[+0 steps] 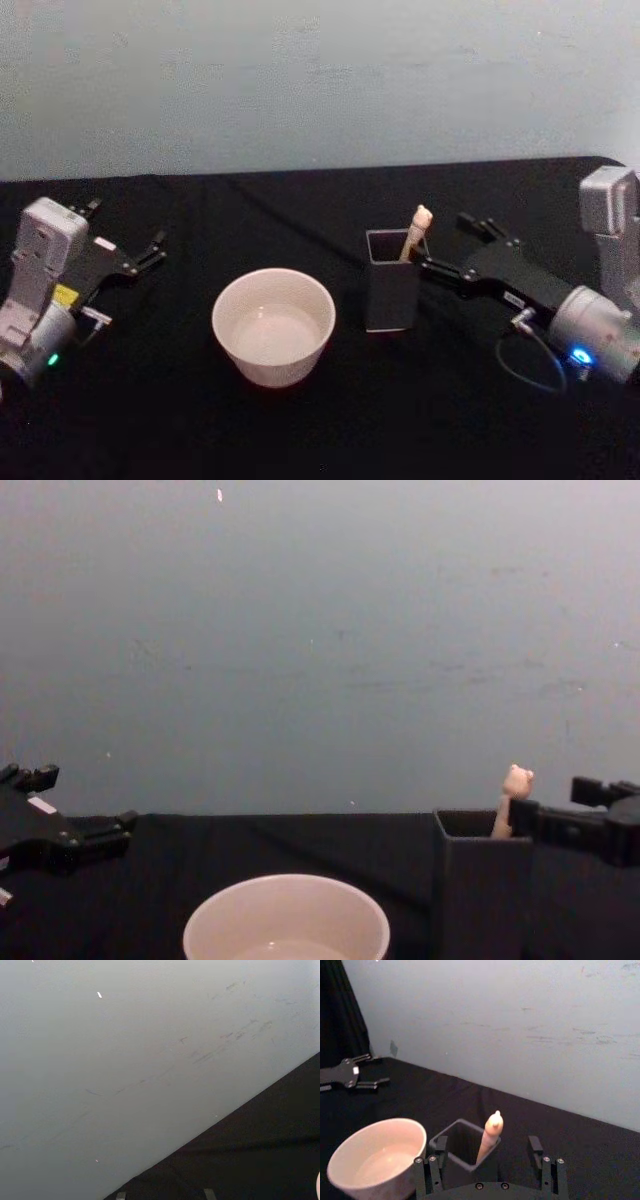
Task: Pick up the stirring spoon with one hand, stir inside the cup, then place it back in its original position.
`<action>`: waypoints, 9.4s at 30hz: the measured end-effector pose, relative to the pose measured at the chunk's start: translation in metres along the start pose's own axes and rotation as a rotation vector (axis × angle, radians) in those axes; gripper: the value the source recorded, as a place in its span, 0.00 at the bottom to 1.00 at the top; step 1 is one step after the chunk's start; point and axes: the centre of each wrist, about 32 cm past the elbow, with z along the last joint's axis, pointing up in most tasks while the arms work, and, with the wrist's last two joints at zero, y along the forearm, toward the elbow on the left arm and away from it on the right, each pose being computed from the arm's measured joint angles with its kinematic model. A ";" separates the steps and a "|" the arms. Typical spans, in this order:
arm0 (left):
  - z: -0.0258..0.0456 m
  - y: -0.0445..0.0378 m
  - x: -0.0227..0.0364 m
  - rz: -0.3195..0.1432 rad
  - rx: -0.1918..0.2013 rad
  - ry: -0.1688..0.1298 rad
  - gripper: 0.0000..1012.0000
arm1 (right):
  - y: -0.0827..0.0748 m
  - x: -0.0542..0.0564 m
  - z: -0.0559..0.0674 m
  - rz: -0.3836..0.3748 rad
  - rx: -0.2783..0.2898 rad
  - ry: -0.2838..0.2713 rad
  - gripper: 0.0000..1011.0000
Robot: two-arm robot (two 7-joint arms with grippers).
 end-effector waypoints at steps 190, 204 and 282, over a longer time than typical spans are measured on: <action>0.0000 0.0000 0.0000 0.000 0.000 0.000 0.99 | 0.083 -0.051 -0.013 0.358 0.167 -0.223 0.21; 0.0000 0.0000 0.0000 0.000 0.000 0.000 0.99 | 0.097 -0.071 -0.015 0.389 0.165 -0.193 0.21; 0.0000 0.0000 0.0000 0.000 0.000 0.000 0.99 | 0.117 -0.069 -0.010 0.267 0.141 -0.156 0.21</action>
